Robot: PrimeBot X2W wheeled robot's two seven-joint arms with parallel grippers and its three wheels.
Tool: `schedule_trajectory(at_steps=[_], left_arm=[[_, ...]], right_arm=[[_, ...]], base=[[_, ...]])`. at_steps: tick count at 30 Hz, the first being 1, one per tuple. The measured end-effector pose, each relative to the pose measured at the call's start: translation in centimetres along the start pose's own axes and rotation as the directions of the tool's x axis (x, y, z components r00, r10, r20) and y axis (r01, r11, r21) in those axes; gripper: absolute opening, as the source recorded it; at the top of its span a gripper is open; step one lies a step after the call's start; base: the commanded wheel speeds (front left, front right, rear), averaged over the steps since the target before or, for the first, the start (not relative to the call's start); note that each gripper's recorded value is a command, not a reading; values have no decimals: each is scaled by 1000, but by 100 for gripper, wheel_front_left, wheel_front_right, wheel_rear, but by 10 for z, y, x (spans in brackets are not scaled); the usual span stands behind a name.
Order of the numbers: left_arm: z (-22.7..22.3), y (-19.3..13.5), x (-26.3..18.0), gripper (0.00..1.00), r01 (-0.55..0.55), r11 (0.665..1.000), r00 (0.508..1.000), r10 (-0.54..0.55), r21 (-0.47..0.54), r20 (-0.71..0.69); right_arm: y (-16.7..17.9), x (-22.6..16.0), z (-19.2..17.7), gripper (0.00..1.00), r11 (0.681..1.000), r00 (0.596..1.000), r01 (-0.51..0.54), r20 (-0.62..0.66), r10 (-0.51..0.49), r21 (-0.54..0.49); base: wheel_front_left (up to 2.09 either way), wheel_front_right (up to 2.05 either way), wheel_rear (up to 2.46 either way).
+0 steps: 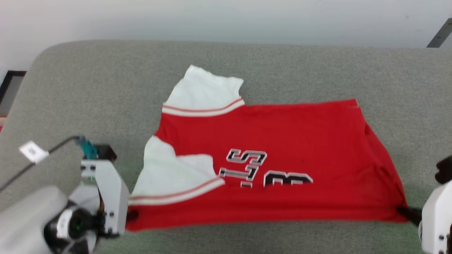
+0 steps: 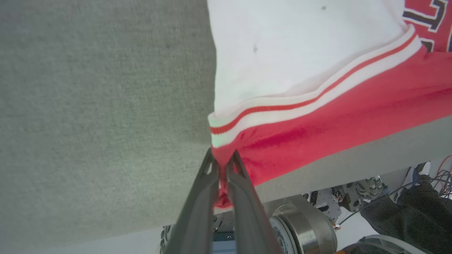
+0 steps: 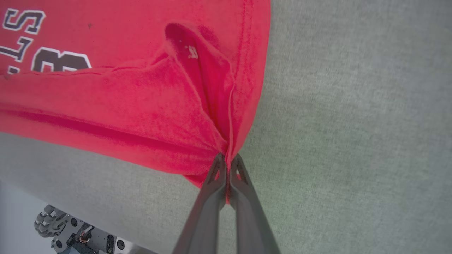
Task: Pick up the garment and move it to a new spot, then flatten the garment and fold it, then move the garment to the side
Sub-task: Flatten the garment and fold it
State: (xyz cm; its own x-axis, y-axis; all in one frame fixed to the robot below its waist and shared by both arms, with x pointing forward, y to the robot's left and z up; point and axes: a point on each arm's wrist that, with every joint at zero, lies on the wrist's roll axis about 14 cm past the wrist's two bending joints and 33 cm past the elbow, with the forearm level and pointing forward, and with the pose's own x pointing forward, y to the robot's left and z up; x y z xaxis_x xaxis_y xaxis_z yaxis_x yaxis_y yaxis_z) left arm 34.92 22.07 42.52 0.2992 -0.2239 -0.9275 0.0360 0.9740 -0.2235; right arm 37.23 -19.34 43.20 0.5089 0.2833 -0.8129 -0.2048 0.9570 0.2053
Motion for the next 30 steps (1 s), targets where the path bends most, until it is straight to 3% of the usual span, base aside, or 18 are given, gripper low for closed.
schedule_trajectory(at_steps=[6,17,18,19,20,21,22,23,24,30], left_arm=[[-39,-1,9,0,4,1000,996,-6,-31,-86],[-56,0,38,0,26,998,993,-32,-59,-115],[-56,1,40,19,23,998,993,-30,-63,-116],[-56,2,41,24,19,998,993,-27,-68,-116],[-56,2,43,34,20,997,993,-28,-69,-117],[-55,3,43,68,20,998,993,-27,-67,-114],[-54,3,44,90,19,997,994,-27,-70,-109],[-53,4,45,100,21,997,994,-29,-72,-107],[-52,4,45,100,21,997,995,-28,-73,-101],[-43,4,42,100,27,998,998,-31,-53,-61]], right_arm=[[9,1,-35,0,999,996,-20,-82,24,46],[15,14,-63,0,994,991,-29,-129,42,105],[15,15,-64,0,994,991,-29,-130,43,109],[15,16,-64,3,994,991,-30,-128,44,110],[16,17,-63,24,994,992,-30,-123,43,108],[15,18,-63,43,994,992,-30,-120,43,108],[15,19,-62,54,994,993,-30,-115,42,107],[15,19,-59,86,994,994,-30,-102,41,101],[15,19,-56,100,995,995,-30,-88,39,99],[10,18,-49,100,996,998,-22,-58,27,86]], base=[[0,0,0],[0,0,0],[0,0,0],[0,0,0],[0,0,0],[0,0,0],[0,0,0],[0,0,0],[0,0,0],[0,0,0]])
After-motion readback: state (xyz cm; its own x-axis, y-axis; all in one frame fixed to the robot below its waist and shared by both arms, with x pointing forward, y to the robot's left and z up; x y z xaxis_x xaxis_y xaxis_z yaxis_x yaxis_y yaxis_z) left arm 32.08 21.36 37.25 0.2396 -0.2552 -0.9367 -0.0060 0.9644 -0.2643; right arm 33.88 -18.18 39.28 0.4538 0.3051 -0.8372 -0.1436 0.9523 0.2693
